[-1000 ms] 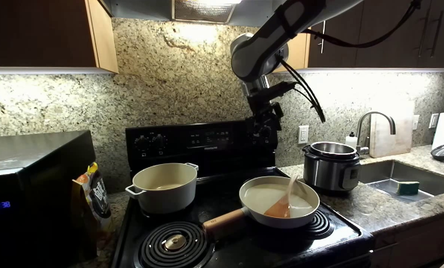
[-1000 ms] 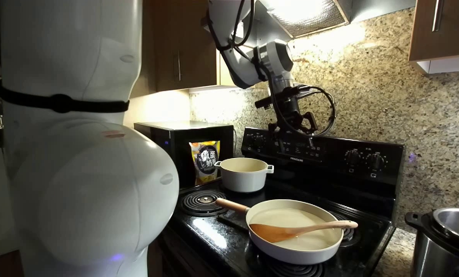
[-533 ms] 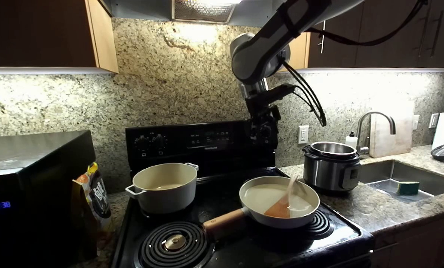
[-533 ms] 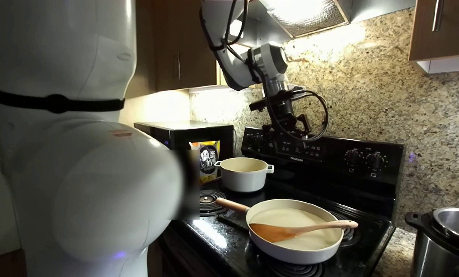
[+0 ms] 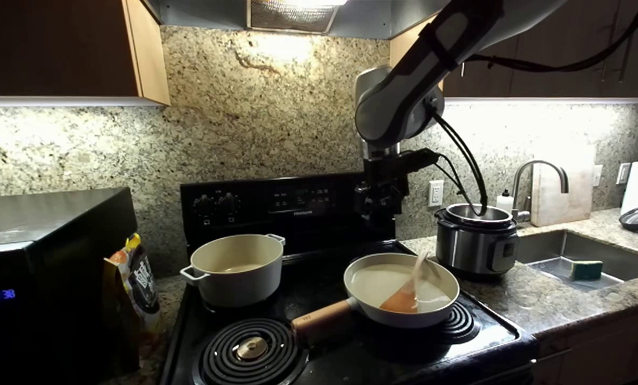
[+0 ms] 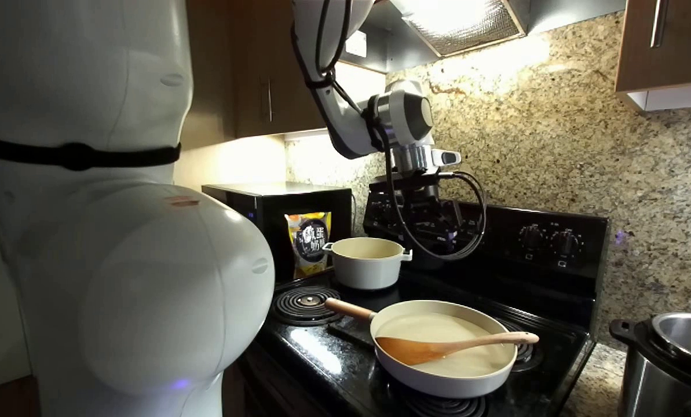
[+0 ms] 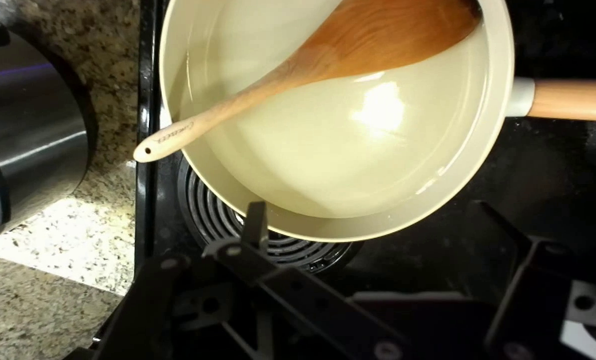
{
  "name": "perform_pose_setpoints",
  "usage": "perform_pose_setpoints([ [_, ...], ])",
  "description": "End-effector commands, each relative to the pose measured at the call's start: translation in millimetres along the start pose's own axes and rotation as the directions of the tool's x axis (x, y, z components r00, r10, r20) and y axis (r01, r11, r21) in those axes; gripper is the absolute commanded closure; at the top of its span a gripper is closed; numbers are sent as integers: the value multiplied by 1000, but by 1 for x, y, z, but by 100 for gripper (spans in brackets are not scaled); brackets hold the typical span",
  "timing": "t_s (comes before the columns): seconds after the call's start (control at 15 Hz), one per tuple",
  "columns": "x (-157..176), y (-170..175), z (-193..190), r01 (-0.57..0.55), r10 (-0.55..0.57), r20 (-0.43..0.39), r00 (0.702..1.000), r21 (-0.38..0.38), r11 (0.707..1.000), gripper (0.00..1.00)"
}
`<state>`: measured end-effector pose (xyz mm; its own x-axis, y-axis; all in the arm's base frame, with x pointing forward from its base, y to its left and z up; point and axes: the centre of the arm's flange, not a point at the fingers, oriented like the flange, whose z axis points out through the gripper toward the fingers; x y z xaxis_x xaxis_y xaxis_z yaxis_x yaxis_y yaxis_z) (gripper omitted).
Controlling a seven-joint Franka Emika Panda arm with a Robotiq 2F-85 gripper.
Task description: Use the spatula to stir the water
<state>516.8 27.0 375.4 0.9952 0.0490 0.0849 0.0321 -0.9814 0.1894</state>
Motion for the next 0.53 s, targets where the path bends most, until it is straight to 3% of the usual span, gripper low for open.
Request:
perform_pose_setpoints([
  [0.0, -37, 7, -5, -30, 37, -80, 996, 84, 996, 0],
  [0.27, -54, 16, -17, -81, 98, -128, 987, 130, 988, 0],
  [0.47, -39, 13, -14, -98, 108, -105, 989, 98, 990, 0],
])
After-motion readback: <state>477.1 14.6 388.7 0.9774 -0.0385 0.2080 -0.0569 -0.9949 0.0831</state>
